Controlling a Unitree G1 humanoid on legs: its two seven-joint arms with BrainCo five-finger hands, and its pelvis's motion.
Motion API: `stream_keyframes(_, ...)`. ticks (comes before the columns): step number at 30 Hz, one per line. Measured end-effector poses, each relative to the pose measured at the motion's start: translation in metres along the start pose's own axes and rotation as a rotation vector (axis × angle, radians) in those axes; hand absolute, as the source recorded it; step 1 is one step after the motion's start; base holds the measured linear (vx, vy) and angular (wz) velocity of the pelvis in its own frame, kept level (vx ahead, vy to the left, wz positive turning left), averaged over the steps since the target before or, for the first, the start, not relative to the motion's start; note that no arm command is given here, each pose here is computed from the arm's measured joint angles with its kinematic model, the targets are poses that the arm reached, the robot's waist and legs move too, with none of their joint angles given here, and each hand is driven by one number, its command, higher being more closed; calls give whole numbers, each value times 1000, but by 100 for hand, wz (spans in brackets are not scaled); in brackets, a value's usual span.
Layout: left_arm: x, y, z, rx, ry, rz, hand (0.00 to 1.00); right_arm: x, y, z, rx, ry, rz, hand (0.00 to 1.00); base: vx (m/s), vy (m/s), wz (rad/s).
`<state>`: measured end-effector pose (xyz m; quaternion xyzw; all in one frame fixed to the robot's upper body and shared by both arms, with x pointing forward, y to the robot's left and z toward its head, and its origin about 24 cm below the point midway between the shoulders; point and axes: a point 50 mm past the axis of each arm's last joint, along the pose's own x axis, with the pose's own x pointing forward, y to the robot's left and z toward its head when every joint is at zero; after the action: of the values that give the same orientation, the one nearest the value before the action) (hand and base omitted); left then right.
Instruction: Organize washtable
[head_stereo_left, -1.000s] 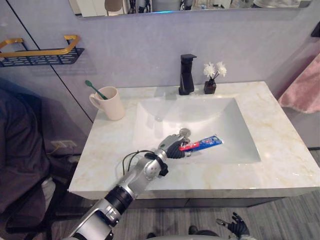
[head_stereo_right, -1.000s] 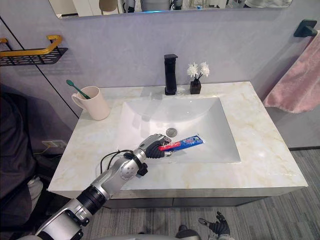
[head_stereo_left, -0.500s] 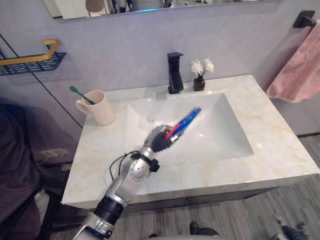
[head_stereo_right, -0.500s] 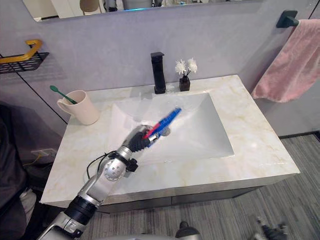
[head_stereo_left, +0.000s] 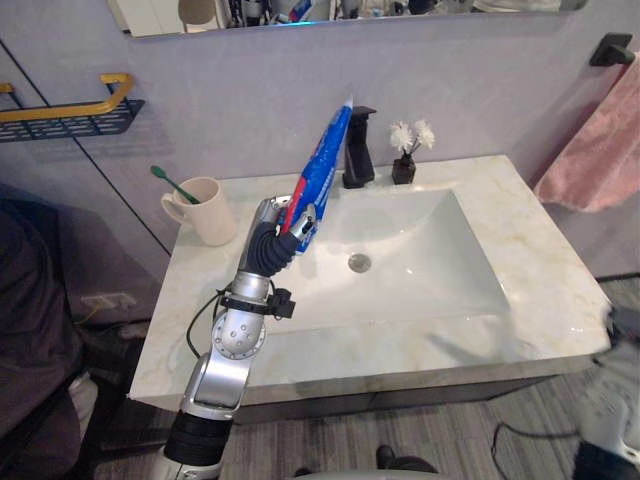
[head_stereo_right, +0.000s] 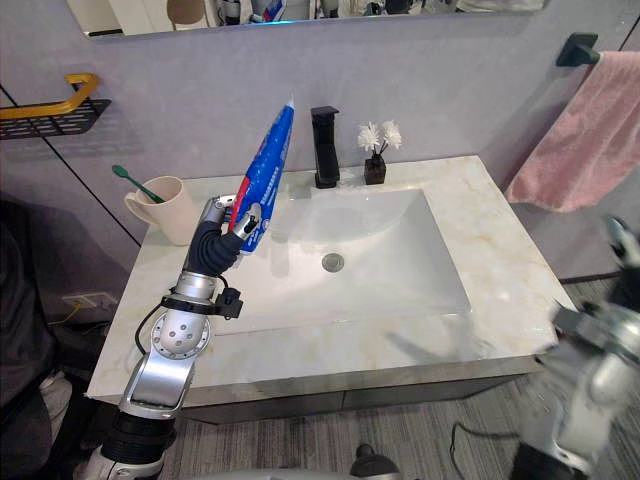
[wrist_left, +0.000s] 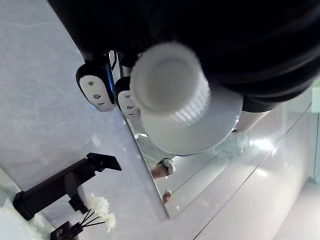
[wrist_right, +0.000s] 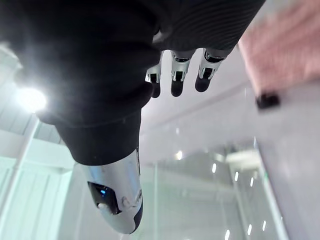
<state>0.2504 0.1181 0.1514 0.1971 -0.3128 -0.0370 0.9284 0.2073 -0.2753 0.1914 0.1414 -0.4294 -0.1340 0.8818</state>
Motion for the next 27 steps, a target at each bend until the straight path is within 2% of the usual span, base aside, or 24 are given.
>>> stream_keyframes(4,1,-16,7,-85,-13,-10,100,-3,60,-32,257,126,195,0,-9,-35,29)
stream_keyframes(9,-1,-37,17,-147,-31,-50,100,-19,110,-54,462,238,288,0,-19,-12,24)
stream_keyframes(14,-3,-56,18,-126,-35,-123,100,-34,132,-73,557,344,292,0,-42,2,10)
stream_keyframes(27,0,-90,22,-23,-78,-247,100,-55,148,-99,712,520,214,0,-42,-10,4)
